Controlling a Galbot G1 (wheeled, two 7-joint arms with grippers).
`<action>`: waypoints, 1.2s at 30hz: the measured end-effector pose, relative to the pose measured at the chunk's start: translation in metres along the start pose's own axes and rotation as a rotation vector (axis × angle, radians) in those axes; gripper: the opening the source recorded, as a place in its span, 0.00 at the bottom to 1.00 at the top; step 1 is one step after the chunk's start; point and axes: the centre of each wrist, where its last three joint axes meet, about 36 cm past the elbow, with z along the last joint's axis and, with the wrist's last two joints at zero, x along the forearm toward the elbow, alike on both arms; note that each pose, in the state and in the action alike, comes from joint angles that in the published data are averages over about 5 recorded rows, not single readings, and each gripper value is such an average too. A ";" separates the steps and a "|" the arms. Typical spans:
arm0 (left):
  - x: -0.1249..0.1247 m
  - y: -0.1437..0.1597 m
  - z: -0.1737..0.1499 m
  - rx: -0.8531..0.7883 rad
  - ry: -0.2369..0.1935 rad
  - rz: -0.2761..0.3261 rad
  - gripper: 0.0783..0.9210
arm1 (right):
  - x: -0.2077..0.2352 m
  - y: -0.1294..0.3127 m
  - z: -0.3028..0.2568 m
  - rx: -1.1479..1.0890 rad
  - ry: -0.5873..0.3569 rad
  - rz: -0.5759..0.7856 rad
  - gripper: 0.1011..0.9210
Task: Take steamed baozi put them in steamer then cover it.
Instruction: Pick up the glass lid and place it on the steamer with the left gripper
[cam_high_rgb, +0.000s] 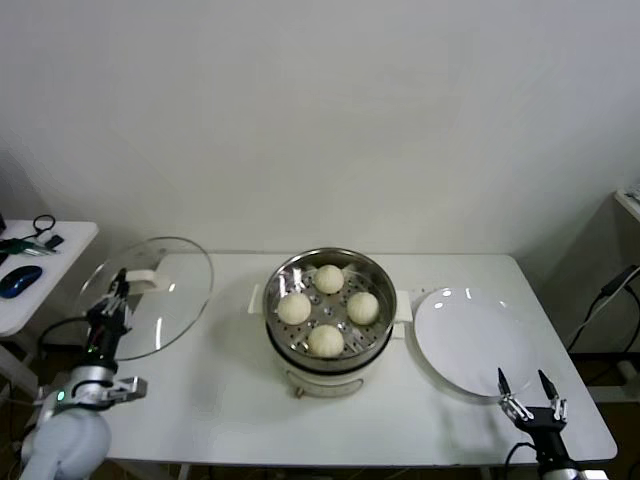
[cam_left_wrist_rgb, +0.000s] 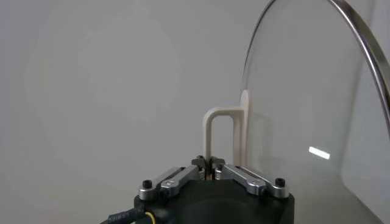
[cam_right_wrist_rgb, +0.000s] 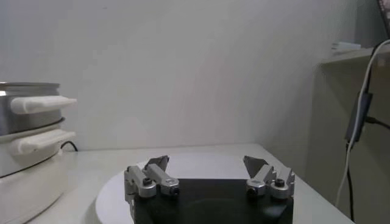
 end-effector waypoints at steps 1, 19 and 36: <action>-0.002 0.006 -0.010 0.006 -0.002 0.000 0.07 | 0.000 0.000 0.000 0.002 0.000 -0.001 0.88; 0.012 0.034 -0.198 0.048 -0.084 0.090 0.07 | -0.016 0.003 0.002 0.014 -0.004 0.012 0.88; 0.030 0.010 -0.318 0.069 -0.168 0.160 0.07 | -0.022 -0.007 0.001 0.023 -0.012 0.035 0.88</action>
